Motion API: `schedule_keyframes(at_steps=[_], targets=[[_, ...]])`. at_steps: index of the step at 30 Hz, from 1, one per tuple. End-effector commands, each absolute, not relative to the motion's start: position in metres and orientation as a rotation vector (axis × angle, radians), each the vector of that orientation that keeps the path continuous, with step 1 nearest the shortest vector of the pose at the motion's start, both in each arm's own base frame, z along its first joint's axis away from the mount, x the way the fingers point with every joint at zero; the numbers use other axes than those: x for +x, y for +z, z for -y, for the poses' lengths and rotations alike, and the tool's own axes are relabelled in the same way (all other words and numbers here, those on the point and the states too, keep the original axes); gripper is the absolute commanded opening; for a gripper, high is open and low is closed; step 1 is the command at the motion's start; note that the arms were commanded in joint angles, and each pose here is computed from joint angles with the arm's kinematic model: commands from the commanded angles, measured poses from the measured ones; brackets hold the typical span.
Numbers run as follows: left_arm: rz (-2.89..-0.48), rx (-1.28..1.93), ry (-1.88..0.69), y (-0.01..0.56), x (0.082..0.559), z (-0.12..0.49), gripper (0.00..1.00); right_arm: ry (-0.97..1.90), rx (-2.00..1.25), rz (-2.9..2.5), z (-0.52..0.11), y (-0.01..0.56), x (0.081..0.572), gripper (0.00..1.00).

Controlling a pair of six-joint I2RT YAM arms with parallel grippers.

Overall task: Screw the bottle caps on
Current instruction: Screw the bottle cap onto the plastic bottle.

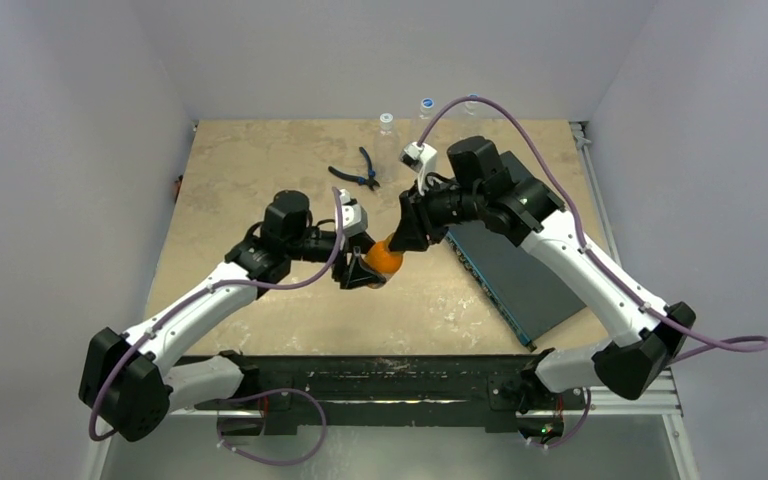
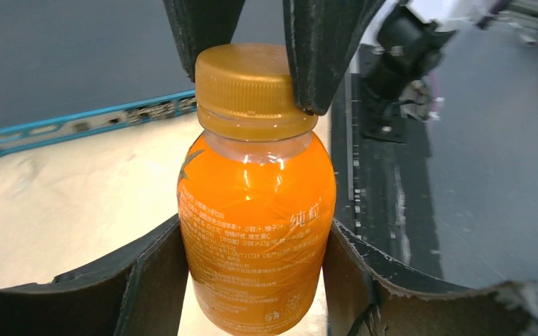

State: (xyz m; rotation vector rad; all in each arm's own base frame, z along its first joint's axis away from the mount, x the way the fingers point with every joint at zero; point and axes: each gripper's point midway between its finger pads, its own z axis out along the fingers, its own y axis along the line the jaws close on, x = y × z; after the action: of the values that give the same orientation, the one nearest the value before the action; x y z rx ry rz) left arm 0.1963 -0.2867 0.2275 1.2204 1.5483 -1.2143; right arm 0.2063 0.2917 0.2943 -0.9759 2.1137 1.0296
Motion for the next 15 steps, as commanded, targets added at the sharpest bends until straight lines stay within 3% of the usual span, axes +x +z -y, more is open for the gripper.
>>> schedule_keyframes(at_steps=[1, 8, 15], targets=[[-1.41, 1.013, -0.805, 0.278, 0.257, 0.279, 0.0, 1.043, -0.807, -2.352, -0.297, 0.27, 0.206, 0.09], [-1.328, 0.869, -0.483, 0.306, 0.278, 0.277, 0.0, 0.995, -0.581, -2.493, -0.304, 0.252, 0.225, 0.08], [-1.275, 0.772, -0.373, 0.314, 0.287, 0.276, 0.0, 1.037, -0.347, -2.534, -0.32, 0.239, 0.243, 0.1]])
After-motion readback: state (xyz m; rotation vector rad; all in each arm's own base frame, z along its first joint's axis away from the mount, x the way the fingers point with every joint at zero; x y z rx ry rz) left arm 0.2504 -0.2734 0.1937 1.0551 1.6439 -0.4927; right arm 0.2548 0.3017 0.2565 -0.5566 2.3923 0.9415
